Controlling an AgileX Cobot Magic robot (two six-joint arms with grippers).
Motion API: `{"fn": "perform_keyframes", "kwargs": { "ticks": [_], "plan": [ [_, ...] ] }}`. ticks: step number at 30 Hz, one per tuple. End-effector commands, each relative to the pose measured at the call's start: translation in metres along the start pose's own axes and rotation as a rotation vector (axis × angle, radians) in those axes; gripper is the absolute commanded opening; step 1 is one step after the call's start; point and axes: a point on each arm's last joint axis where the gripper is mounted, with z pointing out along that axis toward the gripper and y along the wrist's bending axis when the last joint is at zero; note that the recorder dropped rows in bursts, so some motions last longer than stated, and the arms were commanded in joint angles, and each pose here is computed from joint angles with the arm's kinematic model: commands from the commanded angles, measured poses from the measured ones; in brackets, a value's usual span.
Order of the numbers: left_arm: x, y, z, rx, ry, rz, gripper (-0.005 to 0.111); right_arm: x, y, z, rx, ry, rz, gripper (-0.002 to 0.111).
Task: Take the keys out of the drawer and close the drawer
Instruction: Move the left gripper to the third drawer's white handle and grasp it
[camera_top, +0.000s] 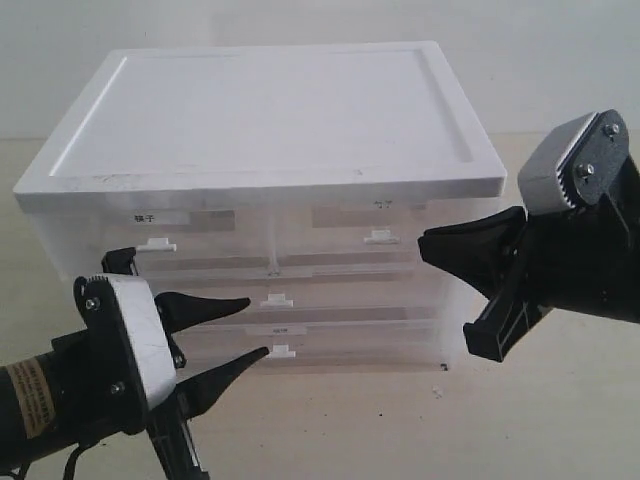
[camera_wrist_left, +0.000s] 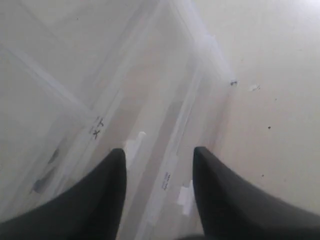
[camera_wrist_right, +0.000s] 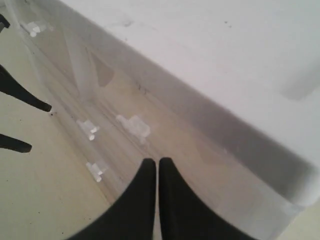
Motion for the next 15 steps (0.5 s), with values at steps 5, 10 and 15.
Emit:
{"fn": "perform_keyframes", "kwargs": {
  "ticks": [5, 10, 15],
  "plan": [
    [0.000, 0.000, 0.013, -0.001, -0.013, 0.124, 0.041, -0.009, 0.003, 0.000, -0.029, -0.092, -0.031, 0.000],
    [0.012, -0.002, 0.025, -0.036, -0.005, 0.200, 0.041, -0.009, 0.003, 0.000, -0.030, -0.092, -0.029, 0.000],
    [0.012, 0.000, 0.027, -0.094, -0.038, 0.287, 0.041, -0.009, 0.003, 0.000, -0.030, -0.092, -0.029, 0.000]
  ]
}}
